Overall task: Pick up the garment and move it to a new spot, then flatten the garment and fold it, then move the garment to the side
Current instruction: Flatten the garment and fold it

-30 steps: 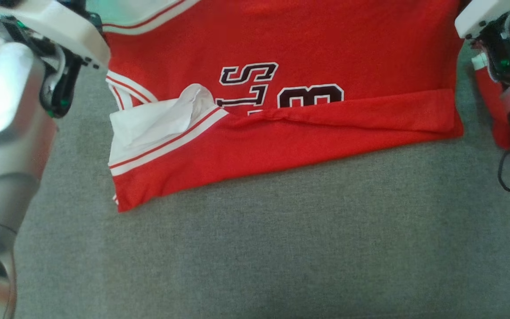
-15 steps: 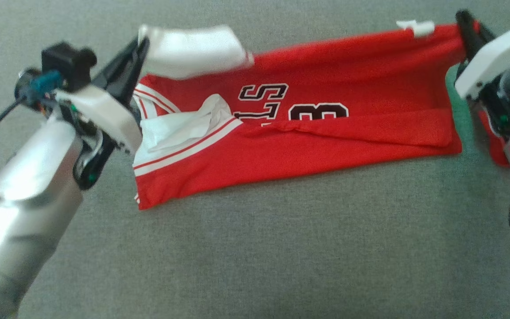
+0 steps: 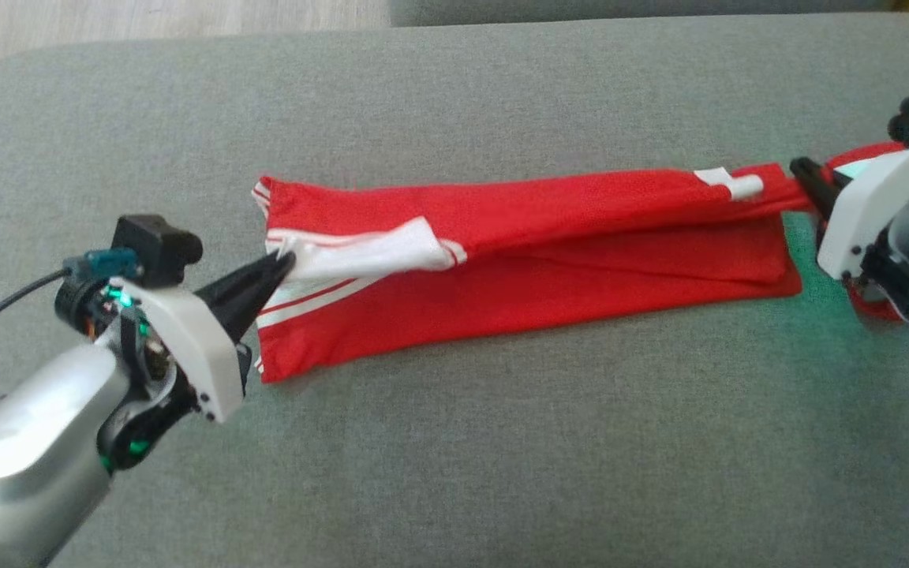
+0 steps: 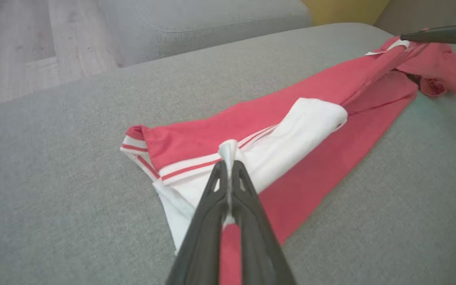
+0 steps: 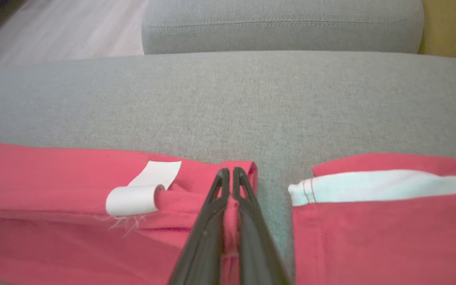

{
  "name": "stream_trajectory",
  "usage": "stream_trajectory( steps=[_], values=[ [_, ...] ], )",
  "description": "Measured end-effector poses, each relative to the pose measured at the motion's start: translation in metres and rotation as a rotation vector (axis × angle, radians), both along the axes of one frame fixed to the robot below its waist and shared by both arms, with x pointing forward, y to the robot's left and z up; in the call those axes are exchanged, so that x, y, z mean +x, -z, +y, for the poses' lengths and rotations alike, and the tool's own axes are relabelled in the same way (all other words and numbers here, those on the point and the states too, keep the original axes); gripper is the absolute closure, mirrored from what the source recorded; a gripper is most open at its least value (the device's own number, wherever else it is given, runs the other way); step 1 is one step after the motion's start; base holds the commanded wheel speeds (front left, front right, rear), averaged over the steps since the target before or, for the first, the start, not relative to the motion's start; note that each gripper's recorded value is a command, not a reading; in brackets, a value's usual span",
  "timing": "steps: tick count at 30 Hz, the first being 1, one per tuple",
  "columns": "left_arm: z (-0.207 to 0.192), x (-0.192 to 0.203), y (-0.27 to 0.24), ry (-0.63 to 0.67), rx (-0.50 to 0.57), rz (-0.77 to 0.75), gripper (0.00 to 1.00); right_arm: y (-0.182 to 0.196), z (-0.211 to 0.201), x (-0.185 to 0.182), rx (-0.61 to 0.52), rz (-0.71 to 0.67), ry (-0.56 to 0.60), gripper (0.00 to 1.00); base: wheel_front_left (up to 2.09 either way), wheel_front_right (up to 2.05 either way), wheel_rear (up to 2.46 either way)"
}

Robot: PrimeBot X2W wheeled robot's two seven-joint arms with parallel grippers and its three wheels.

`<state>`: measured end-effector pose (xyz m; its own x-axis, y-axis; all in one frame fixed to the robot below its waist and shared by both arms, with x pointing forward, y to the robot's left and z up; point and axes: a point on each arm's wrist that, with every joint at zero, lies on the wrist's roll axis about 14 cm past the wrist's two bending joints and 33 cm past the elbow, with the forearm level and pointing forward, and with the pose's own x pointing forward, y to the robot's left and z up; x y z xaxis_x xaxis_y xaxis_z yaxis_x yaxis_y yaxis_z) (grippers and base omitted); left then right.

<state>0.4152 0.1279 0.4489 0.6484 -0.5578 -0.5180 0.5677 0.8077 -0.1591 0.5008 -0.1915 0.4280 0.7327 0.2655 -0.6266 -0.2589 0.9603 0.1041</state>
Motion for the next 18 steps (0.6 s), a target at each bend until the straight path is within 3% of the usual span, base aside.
stream_trajectory(
  steps=[15,16,17,18],
  values=[
    [-0.004,-0.021,0.031,0.059,0.082,0.145,1.0,0.041,-0.006,-0.031,-0.067,0.225,-0.058,1.0,0.0,0.0,0.0],
    [-0.004,-0.023,0.035,0.062,0.089,0.159,0.55,0.043,-0.008,-0.032,-0.068,0.235,-0.051,0.0,0.0,0.0,0.0],
    [-0.004,-0.024,0.038,0.064,0.094,0.167,0.0,0.045,-0.012,-0.034,-0.07,0.247,-0.04,0.0,0.0,0.0,0.0],
    [-0.003,-0.024,0.039,0.057,0.098,0.167,0.0,0.046,-0.014,-0.035,-0.066,0.255,-0.032,0.0,0.0,0.0,0.0]
  ],
)
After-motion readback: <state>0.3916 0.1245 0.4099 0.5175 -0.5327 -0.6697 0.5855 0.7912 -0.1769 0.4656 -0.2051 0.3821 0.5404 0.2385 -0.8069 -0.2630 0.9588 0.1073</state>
